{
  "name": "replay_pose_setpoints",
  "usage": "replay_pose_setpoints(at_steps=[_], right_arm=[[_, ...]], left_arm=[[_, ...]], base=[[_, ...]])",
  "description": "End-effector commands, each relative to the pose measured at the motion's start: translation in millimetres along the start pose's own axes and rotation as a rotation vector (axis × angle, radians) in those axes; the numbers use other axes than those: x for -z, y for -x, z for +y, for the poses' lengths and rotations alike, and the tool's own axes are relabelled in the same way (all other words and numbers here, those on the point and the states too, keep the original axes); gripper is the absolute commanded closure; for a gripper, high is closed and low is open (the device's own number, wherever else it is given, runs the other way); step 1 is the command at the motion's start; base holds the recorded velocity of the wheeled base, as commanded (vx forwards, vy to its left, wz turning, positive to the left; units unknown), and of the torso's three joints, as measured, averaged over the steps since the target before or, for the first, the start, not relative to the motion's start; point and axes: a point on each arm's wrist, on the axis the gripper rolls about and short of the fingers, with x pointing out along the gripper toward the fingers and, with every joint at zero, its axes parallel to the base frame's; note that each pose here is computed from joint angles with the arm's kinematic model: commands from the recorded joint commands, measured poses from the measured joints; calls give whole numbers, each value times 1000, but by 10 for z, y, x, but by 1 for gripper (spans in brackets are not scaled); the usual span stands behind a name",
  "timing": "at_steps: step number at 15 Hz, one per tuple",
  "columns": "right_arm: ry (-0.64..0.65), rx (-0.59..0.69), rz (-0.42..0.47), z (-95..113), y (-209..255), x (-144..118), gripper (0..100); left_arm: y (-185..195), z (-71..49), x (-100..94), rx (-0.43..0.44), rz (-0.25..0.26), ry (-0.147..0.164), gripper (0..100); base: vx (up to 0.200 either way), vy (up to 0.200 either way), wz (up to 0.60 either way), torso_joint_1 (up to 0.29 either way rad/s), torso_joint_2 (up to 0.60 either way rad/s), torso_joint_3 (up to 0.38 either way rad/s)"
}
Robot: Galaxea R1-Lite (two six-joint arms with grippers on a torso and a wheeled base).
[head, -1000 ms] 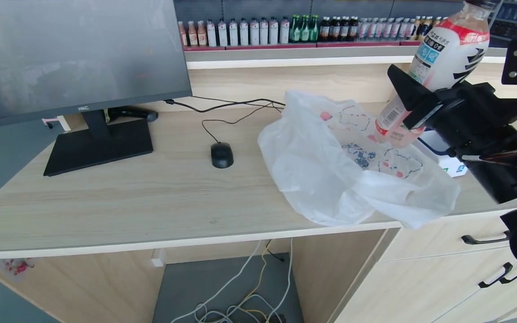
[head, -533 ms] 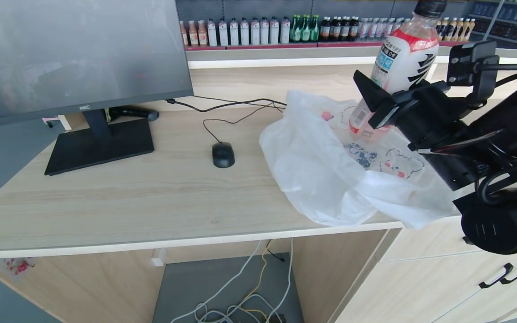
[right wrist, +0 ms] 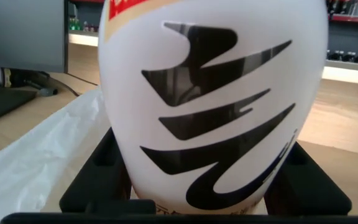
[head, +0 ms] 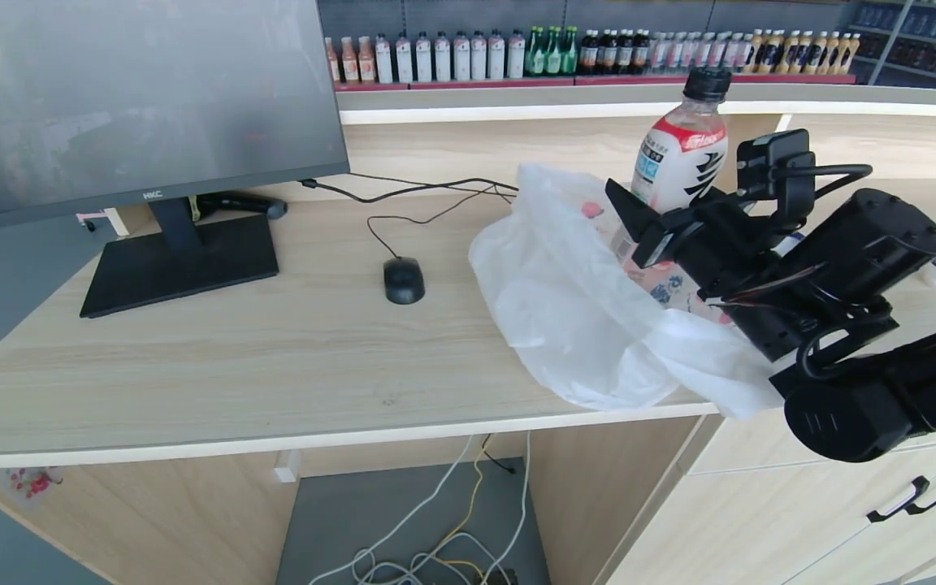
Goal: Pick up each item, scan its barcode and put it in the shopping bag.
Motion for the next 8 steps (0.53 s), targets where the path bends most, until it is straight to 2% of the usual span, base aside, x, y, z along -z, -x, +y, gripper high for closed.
replay_pose_setpoints(at_steps=[1, 8], right_arm=[[-3, -7, 38, 25, 38, 102, 100], [-24, -57, 102, 225, 34, 357, 100]], left_arm=[[0, 0, 0, 0, 0, 0, 0], [0, 0, 0, 0, 0, 0, 0]], base=[[0, 0, 0, 0, 0, 0], [0, 0, 0, 0, 0, 0]])
